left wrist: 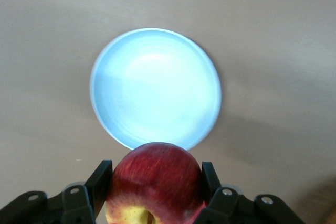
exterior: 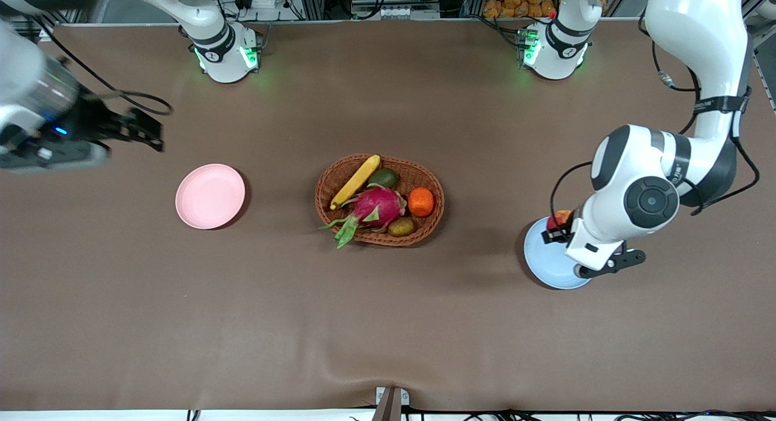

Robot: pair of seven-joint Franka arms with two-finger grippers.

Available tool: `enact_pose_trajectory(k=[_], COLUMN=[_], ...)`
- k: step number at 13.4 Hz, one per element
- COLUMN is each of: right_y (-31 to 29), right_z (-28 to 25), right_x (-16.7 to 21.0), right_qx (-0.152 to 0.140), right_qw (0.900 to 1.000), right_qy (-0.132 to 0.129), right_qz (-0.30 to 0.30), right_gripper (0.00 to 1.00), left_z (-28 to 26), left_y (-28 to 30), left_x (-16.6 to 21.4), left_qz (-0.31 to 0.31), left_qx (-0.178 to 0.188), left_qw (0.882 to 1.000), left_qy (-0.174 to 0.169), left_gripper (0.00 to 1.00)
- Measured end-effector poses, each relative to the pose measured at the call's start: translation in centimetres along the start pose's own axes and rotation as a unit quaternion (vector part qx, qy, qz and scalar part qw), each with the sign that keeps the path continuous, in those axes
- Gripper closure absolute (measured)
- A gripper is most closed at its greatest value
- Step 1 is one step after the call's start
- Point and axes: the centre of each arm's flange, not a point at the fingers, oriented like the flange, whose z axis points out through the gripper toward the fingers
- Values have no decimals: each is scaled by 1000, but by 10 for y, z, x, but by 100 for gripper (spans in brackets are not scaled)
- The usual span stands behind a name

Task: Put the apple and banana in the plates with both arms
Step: 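Carry the apple to the blue plate while the right gripper reaches out, then lower the apple onto the blue plate while the right gripper grasps the banana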

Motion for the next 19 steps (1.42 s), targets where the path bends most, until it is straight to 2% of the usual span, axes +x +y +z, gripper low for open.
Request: enact_pose_trajectory(k=[4, 7, 9, 11, 13, 15, 18, 19], right_y=[-11, -48, -71, -79, -94, -124, -156, -161], right_z=[68, 124, 166, 207, 247, 285, 322, 327], right_x=[38, 55, 64, 77, 86, 90, 86, 85], right_qx=[0, 6, 54, 80, 84, 77, 72, 69], right_qw=[999, 995, 981, 966, 954, 947, 939, 937], right_qy=[-38, -80, -125, -154, -166, -169, -187, -191], right_qz=[-2, 61, 139, 194, 237, 262, 281, 285], right_gripper=[0, 0, 0, 0, 0, 0, 4, 11], left_z=[38, 64, 78, 89, 99, 106, 113, 115], left_y=[-10, -16, -15, -12, -8, -2, 4, 4], left_x=[11, 19, 22, 23, 25, 26, 27, 28], left_qz=[-1, -16, -35, -49, -59, -67, -68, -67], left_qx=[28, 51, 65, 76, 82, 80, 75, 73], left_qw=[1000, 998, 997, 996, 995, 995, 995, 995], left_qy=[-14, -18, -15, -8, 2, 7, 13, 15], left_gripper=[26, 26, 26, 26, 26, 26, 26, 26])
